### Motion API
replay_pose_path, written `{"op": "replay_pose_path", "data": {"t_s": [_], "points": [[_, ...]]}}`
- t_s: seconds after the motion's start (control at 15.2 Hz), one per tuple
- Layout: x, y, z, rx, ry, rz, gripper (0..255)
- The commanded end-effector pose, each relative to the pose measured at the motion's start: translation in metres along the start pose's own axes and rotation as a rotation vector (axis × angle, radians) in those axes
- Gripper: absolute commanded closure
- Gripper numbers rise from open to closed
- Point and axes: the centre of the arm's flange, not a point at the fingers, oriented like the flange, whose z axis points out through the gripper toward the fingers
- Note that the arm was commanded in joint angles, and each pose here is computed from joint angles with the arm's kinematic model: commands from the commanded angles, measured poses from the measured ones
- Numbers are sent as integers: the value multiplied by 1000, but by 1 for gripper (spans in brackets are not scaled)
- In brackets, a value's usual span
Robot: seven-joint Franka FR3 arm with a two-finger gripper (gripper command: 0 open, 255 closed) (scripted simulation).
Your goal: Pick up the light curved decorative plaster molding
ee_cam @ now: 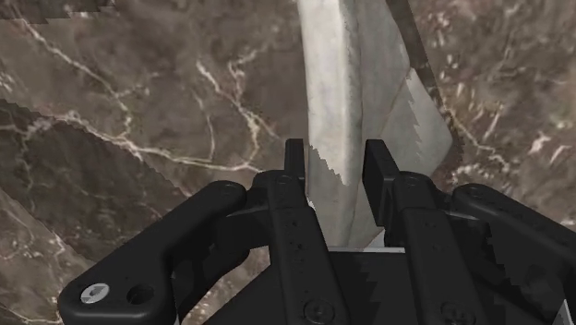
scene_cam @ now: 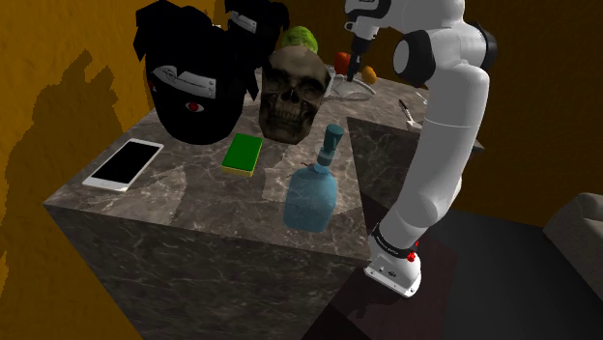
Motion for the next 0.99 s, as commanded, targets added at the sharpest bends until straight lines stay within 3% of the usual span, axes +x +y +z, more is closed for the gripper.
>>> {"op": "replay_pose_path", "data": {"t_s": [0.0, 0.92], "points": [[0, 0, -10, 0, 0, 0, 255], [0, 1, -74, 0, 0, 0, 255]]}}
